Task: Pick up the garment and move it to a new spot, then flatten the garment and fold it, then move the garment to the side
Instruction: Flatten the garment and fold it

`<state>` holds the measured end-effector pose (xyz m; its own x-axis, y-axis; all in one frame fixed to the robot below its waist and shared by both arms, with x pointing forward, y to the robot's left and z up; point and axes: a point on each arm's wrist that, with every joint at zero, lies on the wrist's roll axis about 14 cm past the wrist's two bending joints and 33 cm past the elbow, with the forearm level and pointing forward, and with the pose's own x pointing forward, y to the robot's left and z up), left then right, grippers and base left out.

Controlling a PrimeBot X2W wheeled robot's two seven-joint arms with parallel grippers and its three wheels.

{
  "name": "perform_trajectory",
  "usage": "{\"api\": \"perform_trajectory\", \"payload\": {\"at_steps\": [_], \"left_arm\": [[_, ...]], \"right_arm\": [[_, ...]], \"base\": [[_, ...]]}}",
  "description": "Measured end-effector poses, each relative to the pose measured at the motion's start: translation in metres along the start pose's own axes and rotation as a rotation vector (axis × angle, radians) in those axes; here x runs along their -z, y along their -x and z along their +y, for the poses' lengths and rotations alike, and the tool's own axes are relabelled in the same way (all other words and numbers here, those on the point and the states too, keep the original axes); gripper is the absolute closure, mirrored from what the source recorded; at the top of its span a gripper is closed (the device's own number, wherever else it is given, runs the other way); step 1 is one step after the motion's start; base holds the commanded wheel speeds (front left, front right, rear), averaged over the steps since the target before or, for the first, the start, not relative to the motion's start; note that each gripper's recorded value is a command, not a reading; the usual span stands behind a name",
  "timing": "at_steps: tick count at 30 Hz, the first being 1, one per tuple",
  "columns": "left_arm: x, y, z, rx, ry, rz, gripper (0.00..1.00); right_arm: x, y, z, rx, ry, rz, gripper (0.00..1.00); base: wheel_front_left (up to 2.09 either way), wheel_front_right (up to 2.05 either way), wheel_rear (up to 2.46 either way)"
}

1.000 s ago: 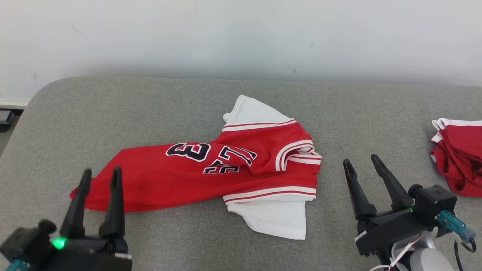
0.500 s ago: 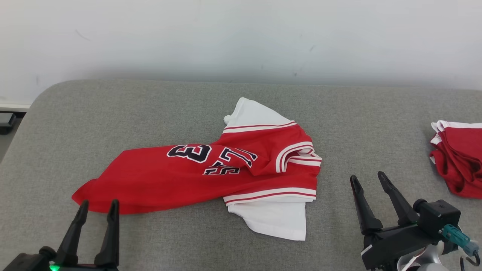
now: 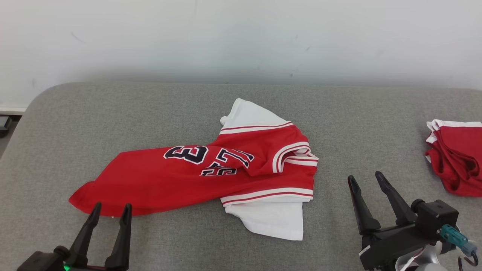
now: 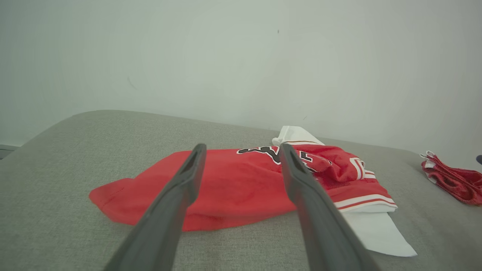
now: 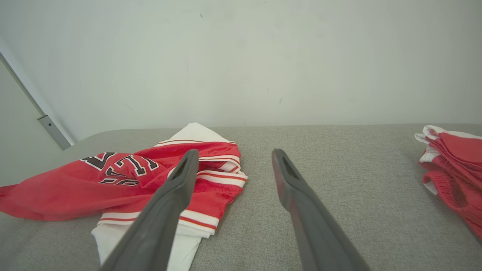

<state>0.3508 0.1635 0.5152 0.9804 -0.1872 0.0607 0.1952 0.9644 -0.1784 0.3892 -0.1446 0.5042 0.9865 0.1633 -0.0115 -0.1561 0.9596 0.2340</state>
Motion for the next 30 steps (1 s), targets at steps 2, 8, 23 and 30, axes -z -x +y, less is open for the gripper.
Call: {"api": "perform_trajectory", "payload": {"at_steps": [2,8,23,30], "left_arm": [[0.003,0.0,0.001,-0.007,-0.001,0.012,0.0],[0.005,-0.001,0.003,-0.015,-0.003,0.02,0.0],[0.013,0.003,0.011,0.003,-0.052,0.205,0.0],[0.037,0.017,0.037,-0.072,-0.118,0.415,0.0]], "right_arm": [[0.0,0.0,0.0,0.001,0.003,0.0,0.0],[0.001,-0.001,0.0,-0.002,0.006,0.004,0.0],[0.022,-0.002,0.015,-0.046,0.026,0.175,0.0],[0.052,0.012,0.022,-0.068,0.014,0.406,0.0]], "base": [[0.0,0.0,0.0],[0.0,0.0,0.0],[0.0,0.0,0.0],[0.0,0.0,0.0]]}}
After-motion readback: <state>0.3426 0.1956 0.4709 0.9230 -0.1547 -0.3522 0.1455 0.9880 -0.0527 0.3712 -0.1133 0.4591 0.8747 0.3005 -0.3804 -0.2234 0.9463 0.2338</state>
